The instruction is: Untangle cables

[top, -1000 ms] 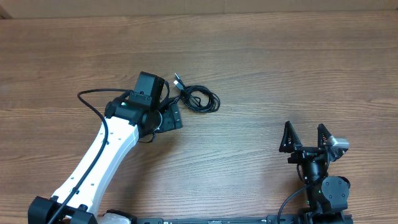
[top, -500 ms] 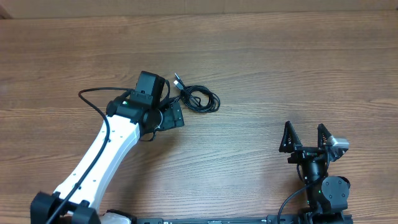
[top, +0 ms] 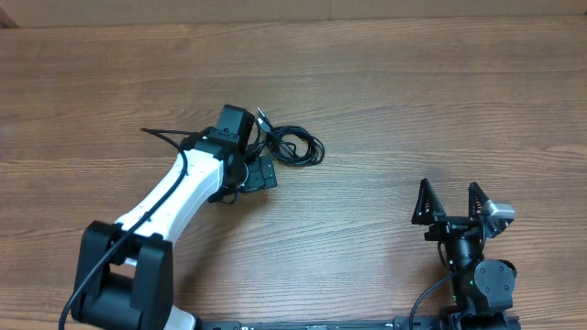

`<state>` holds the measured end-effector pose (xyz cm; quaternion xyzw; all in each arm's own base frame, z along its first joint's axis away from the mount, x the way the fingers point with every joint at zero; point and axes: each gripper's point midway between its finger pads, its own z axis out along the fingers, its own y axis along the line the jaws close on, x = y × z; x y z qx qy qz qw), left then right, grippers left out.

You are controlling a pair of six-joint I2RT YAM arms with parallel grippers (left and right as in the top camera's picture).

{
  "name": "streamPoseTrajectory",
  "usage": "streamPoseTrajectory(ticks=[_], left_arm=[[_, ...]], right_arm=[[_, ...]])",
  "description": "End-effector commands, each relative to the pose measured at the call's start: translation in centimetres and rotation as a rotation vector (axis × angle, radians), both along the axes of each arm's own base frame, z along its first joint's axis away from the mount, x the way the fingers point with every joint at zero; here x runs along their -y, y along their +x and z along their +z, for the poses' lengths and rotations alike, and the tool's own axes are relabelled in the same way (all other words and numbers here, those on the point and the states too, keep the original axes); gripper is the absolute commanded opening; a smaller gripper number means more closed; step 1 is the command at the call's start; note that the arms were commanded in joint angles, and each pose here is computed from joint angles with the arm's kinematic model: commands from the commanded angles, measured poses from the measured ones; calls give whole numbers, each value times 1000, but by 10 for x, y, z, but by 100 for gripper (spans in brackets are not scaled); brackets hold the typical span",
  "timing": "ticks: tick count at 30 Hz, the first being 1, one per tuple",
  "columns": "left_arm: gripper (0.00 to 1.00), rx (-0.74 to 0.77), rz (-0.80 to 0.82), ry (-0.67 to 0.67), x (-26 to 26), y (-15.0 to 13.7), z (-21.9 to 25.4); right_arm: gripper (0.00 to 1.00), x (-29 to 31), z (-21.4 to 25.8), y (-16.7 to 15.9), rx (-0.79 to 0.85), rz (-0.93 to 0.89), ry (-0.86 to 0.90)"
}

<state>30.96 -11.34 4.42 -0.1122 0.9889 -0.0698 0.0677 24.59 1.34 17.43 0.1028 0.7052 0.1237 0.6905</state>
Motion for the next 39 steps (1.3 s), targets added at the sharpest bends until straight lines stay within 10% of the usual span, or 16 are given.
streamPoseTrajectory(ticks=[1,39], left_arm=[[100,-41,-22,12,0,-4,-16],[98,-27,-142,-50,18,11,-10]], right_arm=[[100,-1,-2,0,2,6,-7],[100,-1,-2,0,2,6,-7]])
